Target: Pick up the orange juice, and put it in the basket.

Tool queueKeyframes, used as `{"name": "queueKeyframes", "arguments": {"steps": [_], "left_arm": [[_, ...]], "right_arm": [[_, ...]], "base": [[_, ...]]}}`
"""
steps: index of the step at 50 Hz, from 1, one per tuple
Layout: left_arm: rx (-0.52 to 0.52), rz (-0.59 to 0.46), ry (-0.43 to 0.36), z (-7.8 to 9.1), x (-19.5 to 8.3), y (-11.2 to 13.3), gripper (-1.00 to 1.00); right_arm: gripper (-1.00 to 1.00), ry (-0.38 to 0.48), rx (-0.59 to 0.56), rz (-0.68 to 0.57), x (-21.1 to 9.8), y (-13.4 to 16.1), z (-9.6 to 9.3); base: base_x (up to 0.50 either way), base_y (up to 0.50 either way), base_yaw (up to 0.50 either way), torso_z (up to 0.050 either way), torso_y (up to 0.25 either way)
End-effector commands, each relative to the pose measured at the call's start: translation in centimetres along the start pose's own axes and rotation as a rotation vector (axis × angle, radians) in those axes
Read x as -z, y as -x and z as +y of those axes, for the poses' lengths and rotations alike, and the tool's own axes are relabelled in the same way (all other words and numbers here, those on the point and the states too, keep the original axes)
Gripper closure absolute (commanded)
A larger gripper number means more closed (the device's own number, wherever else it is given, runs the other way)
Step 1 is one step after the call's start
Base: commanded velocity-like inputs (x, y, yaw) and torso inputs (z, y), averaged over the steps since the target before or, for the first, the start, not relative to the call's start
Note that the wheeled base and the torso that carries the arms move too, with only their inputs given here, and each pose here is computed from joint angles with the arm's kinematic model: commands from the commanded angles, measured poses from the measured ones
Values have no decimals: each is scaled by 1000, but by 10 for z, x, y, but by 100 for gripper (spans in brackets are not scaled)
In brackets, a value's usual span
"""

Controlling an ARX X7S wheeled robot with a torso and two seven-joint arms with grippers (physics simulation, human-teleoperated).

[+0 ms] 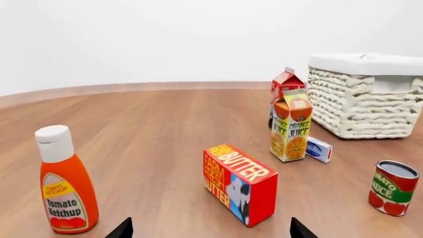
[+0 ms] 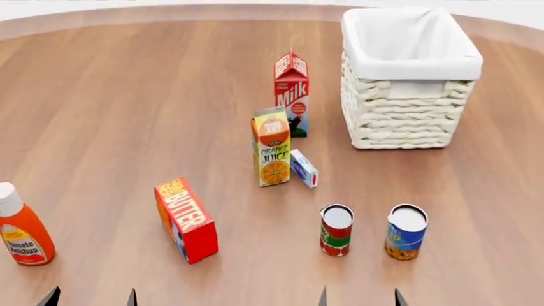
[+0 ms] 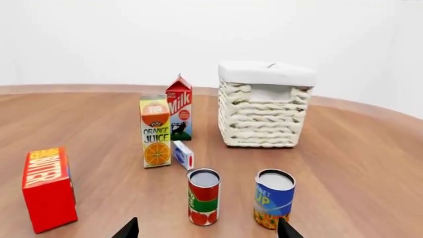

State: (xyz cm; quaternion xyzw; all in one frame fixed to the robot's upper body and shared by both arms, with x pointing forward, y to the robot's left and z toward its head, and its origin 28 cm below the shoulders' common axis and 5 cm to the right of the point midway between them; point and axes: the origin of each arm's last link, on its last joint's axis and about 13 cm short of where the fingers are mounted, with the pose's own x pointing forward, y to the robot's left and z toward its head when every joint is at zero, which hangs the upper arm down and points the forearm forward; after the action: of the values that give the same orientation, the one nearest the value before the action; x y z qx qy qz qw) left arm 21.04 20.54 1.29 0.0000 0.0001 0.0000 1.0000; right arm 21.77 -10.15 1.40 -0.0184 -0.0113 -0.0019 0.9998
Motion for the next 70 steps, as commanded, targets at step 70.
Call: {"name": "queueKeyframes", "arguments": {"steps": [70], "left_arm": [[0, 0, 0, 0, 0, 0, -100]], "right_arm": [[-100, 10, -20, 0, 0, 4, 0]], "base": [[324, 0, 0, 0, 0]]}}
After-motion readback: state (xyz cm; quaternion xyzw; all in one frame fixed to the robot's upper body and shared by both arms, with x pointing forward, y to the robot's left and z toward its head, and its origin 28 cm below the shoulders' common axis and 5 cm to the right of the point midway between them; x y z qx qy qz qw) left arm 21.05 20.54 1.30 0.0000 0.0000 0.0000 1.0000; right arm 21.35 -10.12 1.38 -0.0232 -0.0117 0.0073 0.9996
